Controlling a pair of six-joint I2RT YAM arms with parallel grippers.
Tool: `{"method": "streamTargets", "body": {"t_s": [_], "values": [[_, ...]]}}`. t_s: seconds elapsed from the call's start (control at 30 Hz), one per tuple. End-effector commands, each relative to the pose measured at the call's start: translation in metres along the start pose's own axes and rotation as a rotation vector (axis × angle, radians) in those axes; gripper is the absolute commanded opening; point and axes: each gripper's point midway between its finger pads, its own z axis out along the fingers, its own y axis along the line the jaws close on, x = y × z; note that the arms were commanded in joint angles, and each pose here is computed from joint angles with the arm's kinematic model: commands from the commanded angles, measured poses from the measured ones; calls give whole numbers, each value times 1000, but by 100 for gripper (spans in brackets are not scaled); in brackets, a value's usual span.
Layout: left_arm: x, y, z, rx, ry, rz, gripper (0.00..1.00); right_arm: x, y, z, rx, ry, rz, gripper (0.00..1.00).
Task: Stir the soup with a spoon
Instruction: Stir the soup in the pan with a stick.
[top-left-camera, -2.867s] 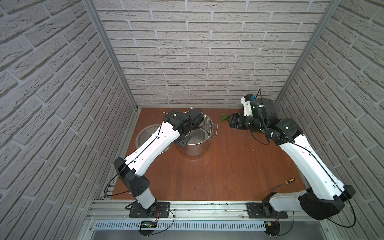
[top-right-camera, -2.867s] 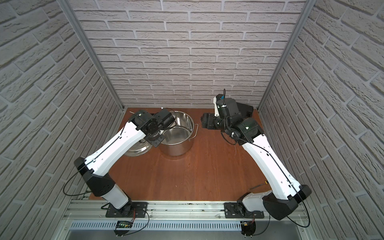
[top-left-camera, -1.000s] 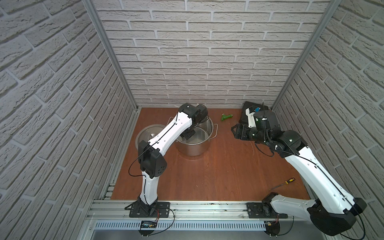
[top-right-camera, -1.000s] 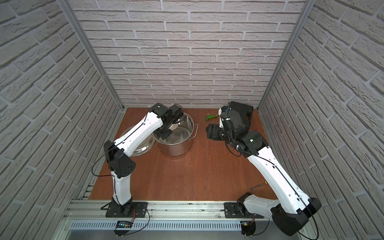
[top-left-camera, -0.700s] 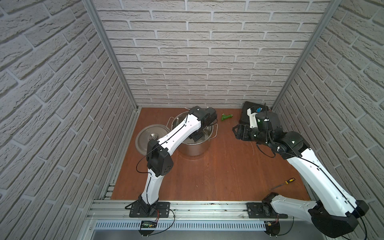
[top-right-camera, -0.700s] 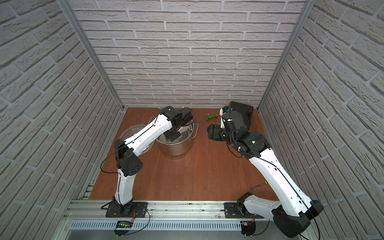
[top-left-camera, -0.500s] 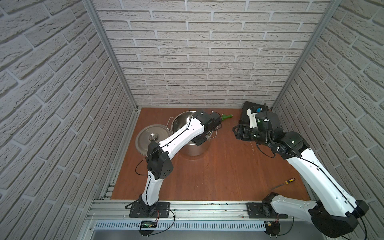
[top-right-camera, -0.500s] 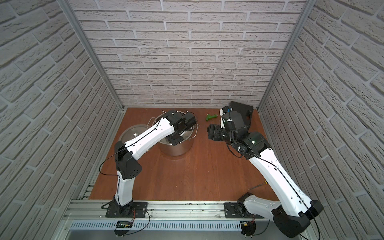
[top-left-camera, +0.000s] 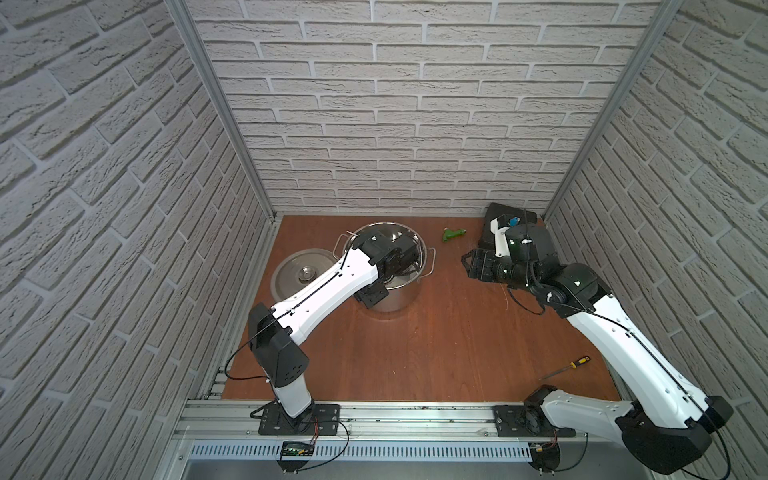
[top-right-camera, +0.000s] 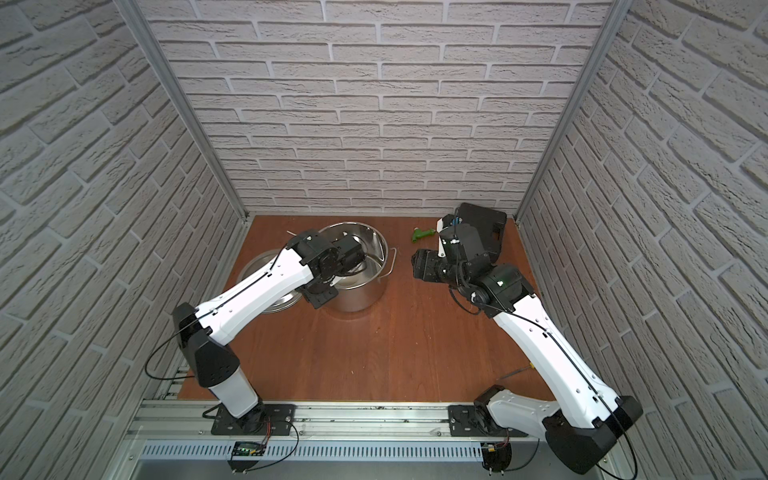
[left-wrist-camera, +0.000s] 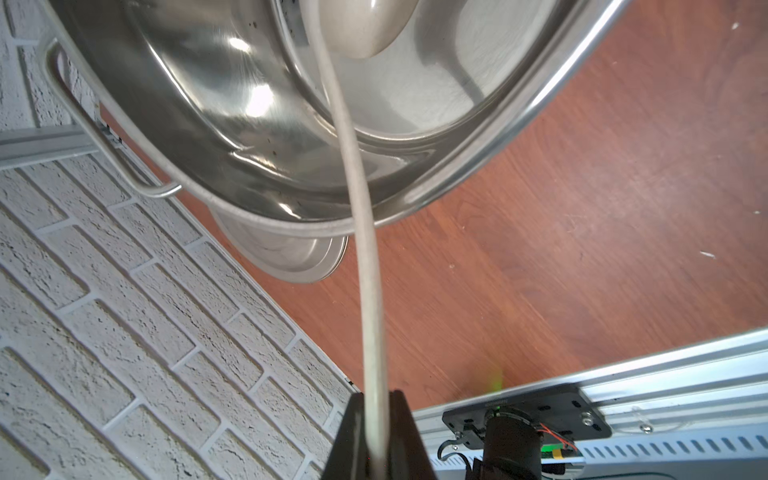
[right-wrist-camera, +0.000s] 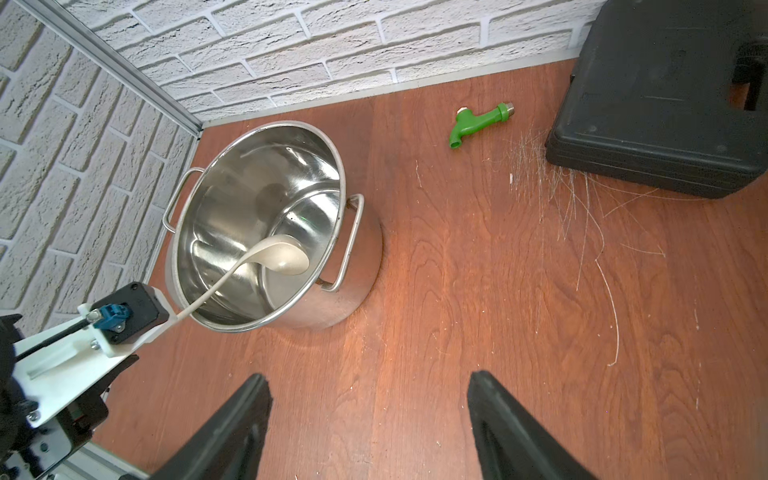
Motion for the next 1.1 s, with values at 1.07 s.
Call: {"method": "streamTargets", "body": {"t_s": [1.07], "values": [[-64, -8, -11, -2, -49, -27, 0, 19, 13, 8, -110, 46, -111, 86]]}}
